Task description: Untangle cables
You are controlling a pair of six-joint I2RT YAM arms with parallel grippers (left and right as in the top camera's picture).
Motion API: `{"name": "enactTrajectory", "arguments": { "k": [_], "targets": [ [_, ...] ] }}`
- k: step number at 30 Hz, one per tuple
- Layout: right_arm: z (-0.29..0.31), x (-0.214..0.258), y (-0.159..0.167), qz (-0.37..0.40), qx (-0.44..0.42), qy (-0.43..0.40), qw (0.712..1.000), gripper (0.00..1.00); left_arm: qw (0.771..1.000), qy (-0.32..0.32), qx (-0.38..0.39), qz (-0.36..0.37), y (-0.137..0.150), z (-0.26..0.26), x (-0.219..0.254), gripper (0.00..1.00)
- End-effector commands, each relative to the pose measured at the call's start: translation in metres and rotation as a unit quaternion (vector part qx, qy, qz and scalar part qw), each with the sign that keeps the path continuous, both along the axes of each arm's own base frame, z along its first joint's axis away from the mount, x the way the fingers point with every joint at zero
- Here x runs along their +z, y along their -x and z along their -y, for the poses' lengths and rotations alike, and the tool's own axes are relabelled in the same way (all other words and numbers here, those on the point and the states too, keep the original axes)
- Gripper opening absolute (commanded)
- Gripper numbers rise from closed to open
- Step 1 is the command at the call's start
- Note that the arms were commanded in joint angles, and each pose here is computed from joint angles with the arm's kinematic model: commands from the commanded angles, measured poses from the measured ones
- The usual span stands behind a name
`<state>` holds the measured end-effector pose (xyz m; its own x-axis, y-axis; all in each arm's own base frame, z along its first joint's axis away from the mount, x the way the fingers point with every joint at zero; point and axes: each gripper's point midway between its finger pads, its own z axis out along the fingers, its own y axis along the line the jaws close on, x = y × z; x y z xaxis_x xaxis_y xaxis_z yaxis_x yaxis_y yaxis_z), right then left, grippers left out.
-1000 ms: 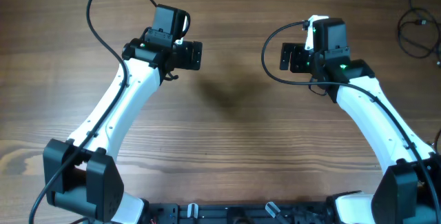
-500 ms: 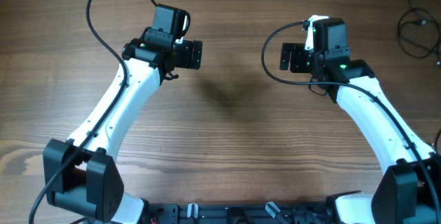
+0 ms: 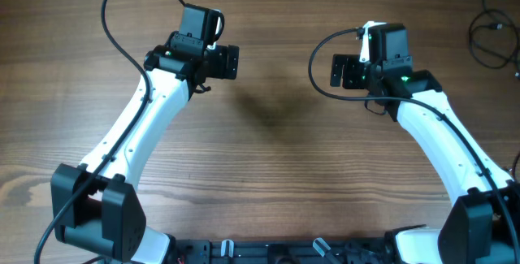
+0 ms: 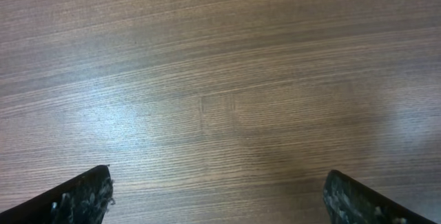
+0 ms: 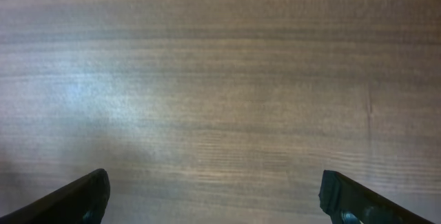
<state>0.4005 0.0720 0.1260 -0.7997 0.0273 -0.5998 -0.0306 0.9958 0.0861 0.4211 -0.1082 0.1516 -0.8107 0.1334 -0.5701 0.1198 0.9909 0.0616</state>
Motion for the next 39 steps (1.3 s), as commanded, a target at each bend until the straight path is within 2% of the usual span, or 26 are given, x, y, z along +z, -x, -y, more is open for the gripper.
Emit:
{"name": "enactTrajectory", "arguments": {
  "k": [1,5,24,30,39],
  "targets": [
    [0.003,0.029,0.0,0.038,-0.007,-0.003,0.999,1.0,1.0,-0.008,0.006,-0.007,-0.004,-0.001,-0.011,1.0],
    [0.009,0.051,0.0,0.071,-0.019,0.006,0.997,1.0,1.0,-0.012,0.006,-0.019,-0.005,-0.001,-0.022,1.0],
    [0.01,0.046,0.004,0.058,-0.019,0.008,0.998,1.0,1.0,-0.012,0.006,-0.02,-0.005,-0.001,-0.022,1.0],
    [0.01,0.042,0.006,0.052,-0.019,0.01,0.998,1.0,1.0,0.012,0.027,0.005,-0.015,0.002,-0.015,1.0],
    [0.01,0.042,0.006,0.052,-0.019,0.01,0.998,1.0,1.0,0.009,0.029,-0.006,-0.01,0.001,-0.018,1.0]
  ]
}}
